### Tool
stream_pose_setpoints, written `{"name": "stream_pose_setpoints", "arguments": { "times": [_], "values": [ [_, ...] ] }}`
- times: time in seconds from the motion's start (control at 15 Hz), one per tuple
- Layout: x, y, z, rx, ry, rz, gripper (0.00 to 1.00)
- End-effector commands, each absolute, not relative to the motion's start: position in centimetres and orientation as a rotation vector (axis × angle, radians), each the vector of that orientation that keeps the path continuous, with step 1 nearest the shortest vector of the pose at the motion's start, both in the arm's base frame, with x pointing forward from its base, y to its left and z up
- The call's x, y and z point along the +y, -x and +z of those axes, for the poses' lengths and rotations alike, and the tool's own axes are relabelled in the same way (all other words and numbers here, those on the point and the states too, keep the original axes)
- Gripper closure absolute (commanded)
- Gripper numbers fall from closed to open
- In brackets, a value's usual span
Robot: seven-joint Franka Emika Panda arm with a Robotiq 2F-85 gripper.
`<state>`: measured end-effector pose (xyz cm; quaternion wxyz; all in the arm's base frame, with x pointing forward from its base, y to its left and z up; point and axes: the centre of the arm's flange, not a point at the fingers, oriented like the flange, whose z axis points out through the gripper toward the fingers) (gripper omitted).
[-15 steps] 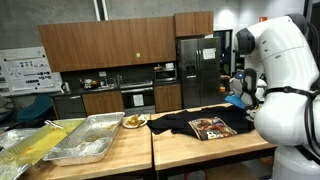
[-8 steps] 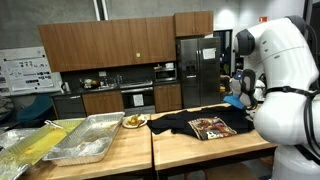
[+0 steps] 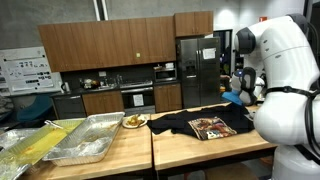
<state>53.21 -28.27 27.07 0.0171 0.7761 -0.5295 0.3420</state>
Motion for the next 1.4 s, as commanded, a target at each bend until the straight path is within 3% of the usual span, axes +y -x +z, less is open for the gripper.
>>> {"name": "stream_pose_setpoints", "arguments": {
  "times": [0.0, 0.8, 0.87, 1.33],
  "values": [
    [-26.6, -51.9, 31.4, -1.486, -2.450, 1.201, 0.99],
    [-21.5, -51.3, 38.5, -0.809, -2.512, 1.356, 0.99],
    [-23.4, -53.9, 39.4, -0.916, -2.541, 1.317, 0.97],
    [-23.3, -53.8, 40.2, -0.845, -2.537, 1.321, 0.99]
  ]
}}
